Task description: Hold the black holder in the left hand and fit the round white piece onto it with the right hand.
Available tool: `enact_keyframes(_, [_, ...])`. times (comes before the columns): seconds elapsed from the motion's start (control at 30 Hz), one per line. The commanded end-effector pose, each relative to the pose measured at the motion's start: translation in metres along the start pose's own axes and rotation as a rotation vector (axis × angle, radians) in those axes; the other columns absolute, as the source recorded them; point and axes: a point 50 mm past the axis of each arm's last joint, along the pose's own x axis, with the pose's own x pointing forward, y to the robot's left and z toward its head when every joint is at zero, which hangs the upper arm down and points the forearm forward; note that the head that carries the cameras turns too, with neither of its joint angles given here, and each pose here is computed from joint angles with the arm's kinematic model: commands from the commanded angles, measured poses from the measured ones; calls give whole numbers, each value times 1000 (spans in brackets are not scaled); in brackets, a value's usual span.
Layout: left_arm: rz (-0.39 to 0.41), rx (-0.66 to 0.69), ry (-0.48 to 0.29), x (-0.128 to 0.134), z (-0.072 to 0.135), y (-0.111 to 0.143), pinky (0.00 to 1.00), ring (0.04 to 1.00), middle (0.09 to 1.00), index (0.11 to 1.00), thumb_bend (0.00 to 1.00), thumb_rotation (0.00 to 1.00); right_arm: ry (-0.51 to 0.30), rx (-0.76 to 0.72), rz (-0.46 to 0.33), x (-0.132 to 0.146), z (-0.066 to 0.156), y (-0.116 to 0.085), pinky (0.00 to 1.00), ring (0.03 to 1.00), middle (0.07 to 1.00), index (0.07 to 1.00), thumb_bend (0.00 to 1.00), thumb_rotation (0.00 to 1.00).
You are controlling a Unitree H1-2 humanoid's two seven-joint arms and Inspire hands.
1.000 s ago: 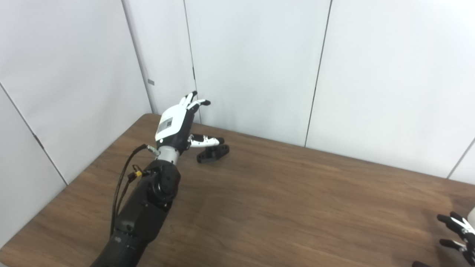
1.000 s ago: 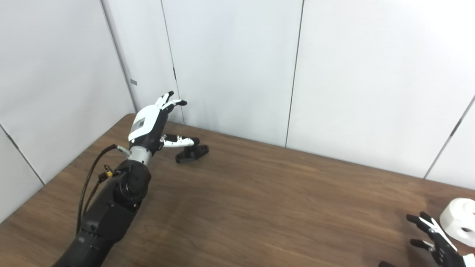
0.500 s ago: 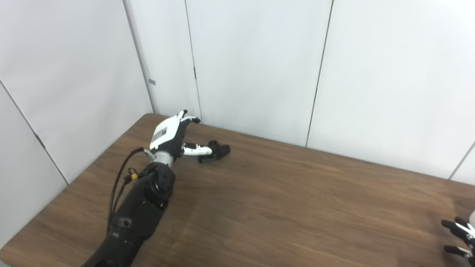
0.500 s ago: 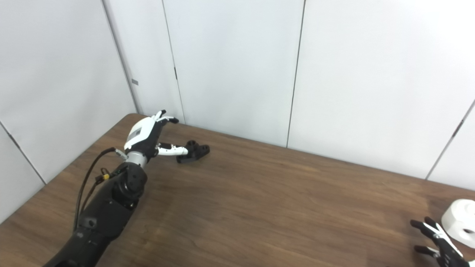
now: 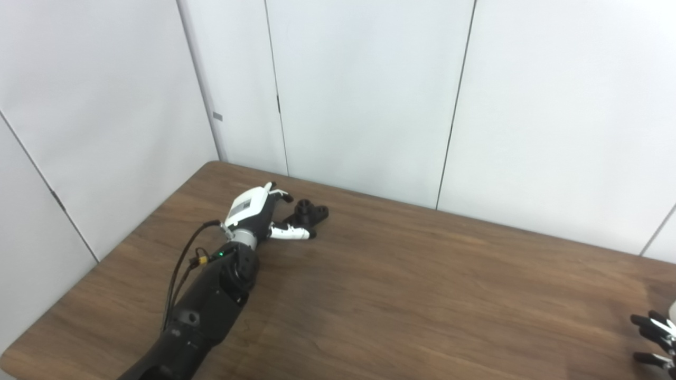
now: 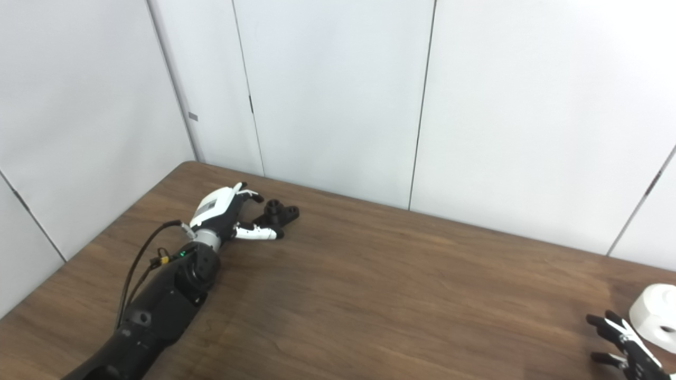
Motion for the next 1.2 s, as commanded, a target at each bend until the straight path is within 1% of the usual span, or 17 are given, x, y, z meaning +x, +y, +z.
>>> enact_keyframes(0.0, [79, 14, -39, 12, 14, 21, 1000, 1000, 1000, 796, 1000, 388, -46, -12, -20, 3, 7, -11, 662, 837, 913, 768, 804, 178])
enact_keyframes(0.1, [92, 121, -30, 14, 10, 9, 1000, 1000, 1000, 788, 1000, 381, -40, -9, -16, 2, 9, -12, 666, 851, 920, 771, 800, 176])
enact_keyframes(0.17, [103, 169, -14, 17, 7, 1, 1000, 1000, 1000, 786, 1000, 373, -39, -9, -13, 1, 9, -12, 667, 854, 923, 774, 797, 180])
enact_keyframes(0.3, [105, 177, 11, 21, 3, -7, 1000, 1000, 1000, 787, 1000, 352, -40, -19, -7, 0, 9, -12, 673, 851, 920, 774, 795, 190])
enact_keyframes(0.43, [101, 182, 24, 23, 1, -10, 1000, 1000, 1000, 787, 1000, 365, -31, -9, -4, -2, 10, -12, 680, 861, 927, 777, 799, 186])
enact_keyframes(0.57, [90, 172, 38, 24, 0, -12, 1000, 1000, 1000, 787, 1000, 354, -34, -10, -1, -3, 11, -11, 676, 861, 928, 775, 796, 177])
enact_keyframes(0.67, [89, 138, 38, 24, 0, -14, 1000, 1000, 1000, 781, 999, 336, -33, -8, 0, -4, 11, -11, 675, 861, 929, 773, 794, 174])
enact_keyframes(0.73, [89, 70, 37, 24, -1, -16, 1000, 1000, 1000, 767, 997, 332, -33, -7, 0, -4, 12, -11, 677, 856, 929, 773, 795, 177])
enact_keyframes(0.8, [82, -10, 36, 24, -1, -19, 1000, 1000, 1000, 754, 987, 306, -33, -10, -1, -4, 12, -11, 677, 850, 928, 774, 795, 180])
enact_keyframes(0.93, [55, -87, 29, 24, -1, -26, 1000, 1000, 1000, 732, 947, 275, -36, -21, -3, -4, 14, -11, 666, 843, 923, 772, 788, 183])
enact_keyframes(1.0, [45, -136, 17, 24, -1, -29, 1000, 1000, 1000, 704, 933, 237, -31, -25, -6, -4, 15, -11, 659, 843, 922, 771, 786, 183])
enact_keyframes(1.07, [33, -192, 8, 24, 0, -33, 1000, 1000, 1000, 631, 898, 167, -31, -28, -8, -5, 17, -12, 652, 841, 921, 770, 782, 176])
enact_keyframes(1.1, [30, -209, 7, 23, 0, -34, 1000, 1000, 1000, 610, 888, 147, -31, -29, -8, -5, 17, -12, 650, 840, 920, 770, 780, 172])
enact_keyframes(1.13, [28, -218, 6, 23, 1, -36, 1000, 1000, 1000, 540, 673, 100, -30, -28, -9, -5, 18, -12, 649, 839, 920, 770, 778, 166])
enact_keyframes(1.17, [28, -223, 4, 23, 2, -39, 1000, 1000, 1000, 515, 600, 83, -29, -27, -9, -5, 18, -12, 652, 839, 920, 770, 777, 164])
